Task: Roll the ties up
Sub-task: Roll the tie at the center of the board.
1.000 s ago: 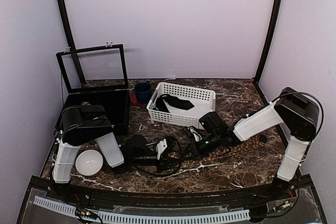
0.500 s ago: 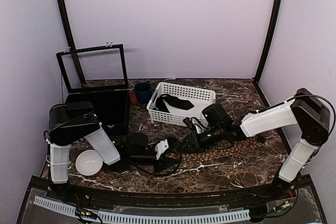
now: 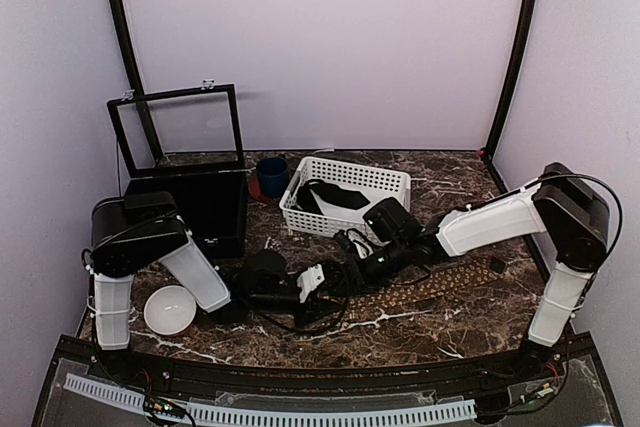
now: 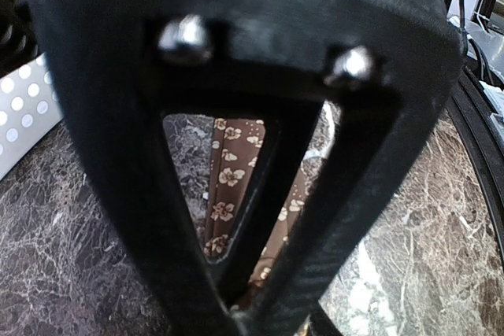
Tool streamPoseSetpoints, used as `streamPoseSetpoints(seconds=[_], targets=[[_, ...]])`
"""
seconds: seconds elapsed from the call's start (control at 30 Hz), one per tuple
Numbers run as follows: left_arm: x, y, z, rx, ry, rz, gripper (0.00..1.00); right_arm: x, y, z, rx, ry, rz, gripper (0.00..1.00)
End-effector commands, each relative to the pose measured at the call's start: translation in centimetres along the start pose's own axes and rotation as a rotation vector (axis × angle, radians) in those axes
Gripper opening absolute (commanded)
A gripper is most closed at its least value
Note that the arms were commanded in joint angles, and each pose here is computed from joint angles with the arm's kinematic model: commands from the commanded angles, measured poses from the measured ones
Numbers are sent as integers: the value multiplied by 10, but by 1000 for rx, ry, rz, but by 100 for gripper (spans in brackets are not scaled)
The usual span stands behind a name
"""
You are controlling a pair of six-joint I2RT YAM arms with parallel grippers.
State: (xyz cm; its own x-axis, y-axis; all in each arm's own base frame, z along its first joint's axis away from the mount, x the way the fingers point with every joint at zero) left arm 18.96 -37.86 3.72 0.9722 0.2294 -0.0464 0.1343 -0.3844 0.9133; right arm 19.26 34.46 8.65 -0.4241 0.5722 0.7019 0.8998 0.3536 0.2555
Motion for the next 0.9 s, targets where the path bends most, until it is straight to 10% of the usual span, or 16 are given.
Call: streamPoseSetpoints(seconds=[0.0,0.3,0.47,0.87], targets=[[0,-63,-8,276,32,-47,30,-7,-10,12,51,-75,-21,17],[1,-63,-9,283,42,-39,30,-7,-12,8,42,-67,-14,0],[1,-62,-8,278,40,-39,30,10,-3,-5,-13,-24,1,34],[2,-60,-8,269,41,-42,30,-8,-21,6,-18,-55,155,38]])
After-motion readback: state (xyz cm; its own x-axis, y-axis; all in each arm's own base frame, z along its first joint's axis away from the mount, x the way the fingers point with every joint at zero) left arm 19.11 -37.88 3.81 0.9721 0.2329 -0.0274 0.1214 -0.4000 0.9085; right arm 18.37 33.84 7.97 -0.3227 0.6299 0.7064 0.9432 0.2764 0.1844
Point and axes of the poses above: each gripper's point midway between its finger pads, its own z axis out along the fingers, its own x axis along the line the jaws close on, y = z × x, the point moved 5 cm from there along -z, back along the fingers, and after that the axes turned 2 degrees about -z, right-handed, at the moved point
